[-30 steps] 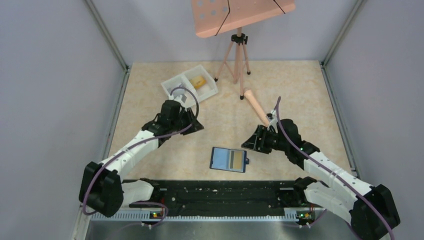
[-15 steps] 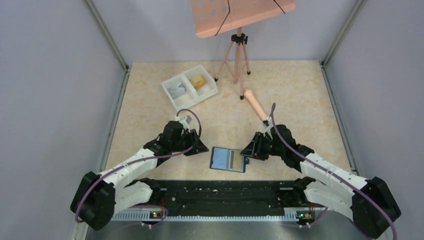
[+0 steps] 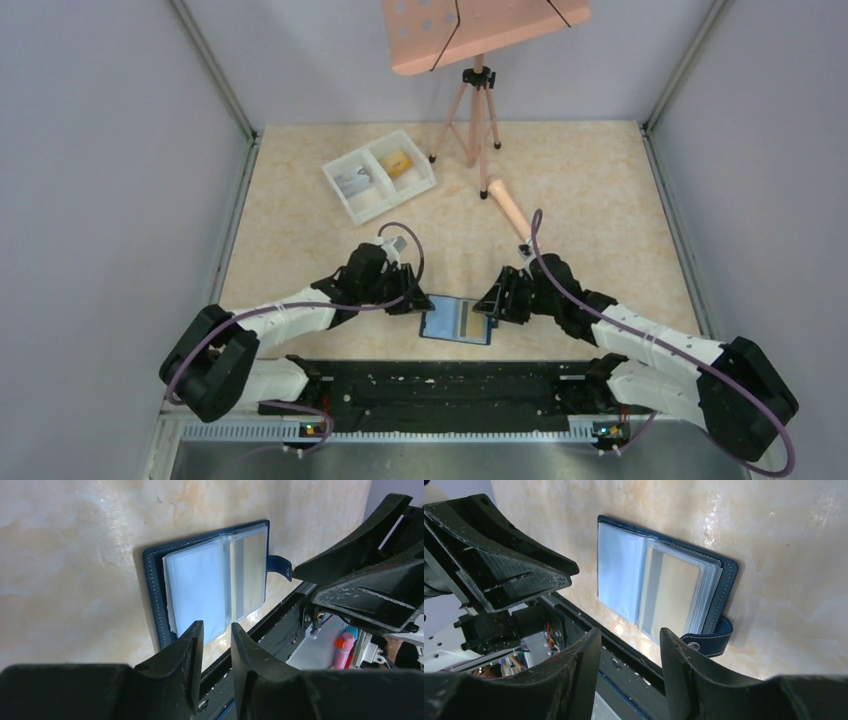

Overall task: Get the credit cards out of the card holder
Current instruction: Remove the credit card from the card holder.

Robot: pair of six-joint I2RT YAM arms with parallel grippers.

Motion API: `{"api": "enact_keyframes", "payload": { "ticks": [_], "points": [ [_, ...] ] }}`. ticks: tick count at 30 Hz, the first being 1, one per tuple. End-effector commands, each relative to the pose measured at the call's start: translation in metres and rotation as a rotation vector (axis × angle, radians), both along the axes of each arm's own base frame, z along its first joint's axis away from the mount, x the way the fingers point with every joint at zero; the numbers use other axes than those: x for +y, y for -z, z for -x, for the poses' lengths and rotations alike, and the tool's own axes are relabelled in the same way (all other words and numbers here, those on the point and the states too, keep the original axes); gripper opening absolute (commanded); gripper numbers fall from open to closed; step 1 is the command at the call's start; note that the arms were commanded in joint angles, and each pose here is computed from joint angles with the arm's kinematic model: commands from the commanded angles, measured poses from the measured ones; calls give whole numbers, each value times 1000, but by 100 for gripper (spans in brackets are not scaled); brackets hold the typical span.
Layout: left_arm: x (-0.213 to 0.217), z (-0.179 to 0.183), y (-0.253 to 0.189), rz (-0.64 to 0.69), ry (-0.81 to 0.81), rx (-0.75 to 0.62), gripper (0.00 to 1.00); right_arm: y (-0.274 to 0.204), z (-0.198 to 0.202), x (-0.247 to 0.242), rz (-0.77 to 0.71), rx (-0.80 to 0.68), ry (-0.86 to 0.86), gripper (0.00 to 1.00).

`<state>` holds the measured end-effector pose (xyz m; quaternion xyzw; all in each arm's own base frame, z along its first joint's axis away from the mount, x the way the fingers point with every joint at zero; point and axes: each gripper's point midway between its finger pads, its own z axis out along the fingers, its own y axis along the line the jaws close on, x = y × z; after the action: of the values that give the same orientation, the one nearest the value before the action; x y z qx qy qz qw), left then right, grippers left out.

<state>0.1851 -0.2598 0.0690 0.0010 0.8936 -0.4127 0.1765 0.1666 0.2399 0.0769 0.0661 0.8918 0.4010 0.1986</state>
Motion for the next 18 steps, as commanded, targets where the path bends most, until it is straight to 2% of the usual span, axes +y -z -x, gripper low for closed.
{"api": "enact_keyframes", "payload": {
  "ticks": [1,8,18],
  "points": [
    [-22,-5,-13,81,42,-38,31,-1,-6,9,-47,-34,2,45],
    [-30,-1,-1,65,49,-15,29,10,-4,8,-29,-19,-2,44],
    [-19,8,22,11,19,26,28,31,0,2,6,2,-2,44]
  ]
}}
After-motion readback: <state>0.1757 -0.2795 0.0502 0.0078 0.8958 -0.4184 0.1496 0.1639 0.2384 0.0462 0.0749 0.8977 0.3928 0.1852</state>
